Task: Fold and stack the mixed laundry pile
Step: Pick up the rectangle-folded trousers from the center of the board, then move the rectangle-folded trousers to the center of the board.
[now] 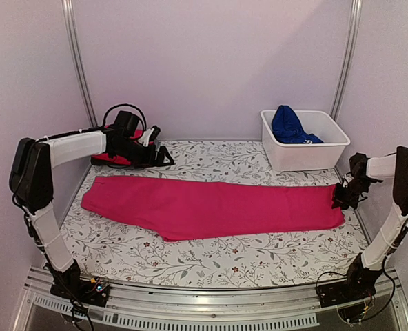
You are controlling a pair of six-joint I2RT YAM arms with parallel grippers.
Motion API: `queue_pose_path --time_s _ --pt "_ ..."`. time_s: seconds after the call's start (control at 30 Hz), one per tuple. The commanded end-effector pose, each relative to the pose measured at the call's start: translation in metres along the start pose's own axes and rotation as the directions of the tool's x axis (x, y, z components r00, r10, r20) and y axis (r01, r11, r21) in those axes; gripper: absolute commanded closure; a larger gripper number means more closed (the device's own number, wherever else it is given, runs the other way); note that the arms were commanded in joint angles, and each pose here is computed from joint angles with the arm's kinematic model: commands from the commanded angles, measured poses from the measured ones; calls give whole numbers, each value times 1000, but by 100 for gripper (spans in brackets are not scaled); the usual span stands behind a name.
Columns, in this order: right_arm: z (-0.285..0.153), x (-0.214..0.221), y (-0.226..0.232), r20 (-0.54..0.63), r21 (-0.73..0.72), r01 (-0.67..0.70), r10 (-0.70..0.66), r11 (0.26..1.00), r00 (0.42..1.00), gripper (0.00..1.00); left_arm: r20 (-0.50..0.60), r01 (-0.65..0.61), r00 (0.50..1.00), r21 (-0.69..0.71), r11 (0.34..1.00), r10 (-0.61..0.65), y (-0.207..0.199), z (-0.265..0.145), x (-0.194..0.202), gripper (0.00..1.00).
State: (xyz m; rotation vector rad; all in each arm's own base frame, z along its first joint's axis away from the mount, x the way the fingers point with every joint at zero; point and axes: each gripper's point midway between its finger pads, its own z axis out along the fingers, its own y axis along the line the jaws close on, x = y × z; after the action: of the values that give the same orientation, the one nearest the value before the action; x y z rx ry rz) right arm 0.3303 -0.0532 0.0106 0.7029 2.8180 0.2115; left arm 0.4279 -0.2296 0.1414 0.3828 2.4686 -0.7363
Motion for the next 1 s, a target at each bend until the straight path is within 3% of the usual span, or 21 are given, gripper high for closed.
queue_pose_path --time_s 0.0,0.13,0.23,0.37,0.47,0.57,0.7,0.97 --pt "12 34 5 -139 -35 -25 20 999 990 100 2 -24 1000 -19 1000 24 3 1 -8 0" --pt "-41 -13 -24 46 42 -121 119 992 992 100 -1 -21 1000 -38 999 21 7 0 -7 0" --pt "-91 -47 -77 209 54 -274 257 960 944 100 2 -15 1000 -51 999 15 10 -2 -7 0" --pt "-139 -76 -74 317 -22 -235 230 972 920 100 3 -4 1000 -60 998 4 14 -4 -6 0" --pt "-147 -80 -24 280 -244 -143 211 959 936 100 3 1 1000 -56 998 -1 14 -5 -5 0" --pt "-148 -68 46 228 -383 -12 107 924 968 100 3 6 1000 -56 998 -6 15 -6 -5 0" --pt "-147 -28 159 162 -567 138 -55 812 985 100 4 22 1000 -59 998 -22 18 -7 -4 0" --pt "-97 66 311 -10 -713 209 -307 669 952 100 5 81 997 -83 993 -81 34 -10 9 0"
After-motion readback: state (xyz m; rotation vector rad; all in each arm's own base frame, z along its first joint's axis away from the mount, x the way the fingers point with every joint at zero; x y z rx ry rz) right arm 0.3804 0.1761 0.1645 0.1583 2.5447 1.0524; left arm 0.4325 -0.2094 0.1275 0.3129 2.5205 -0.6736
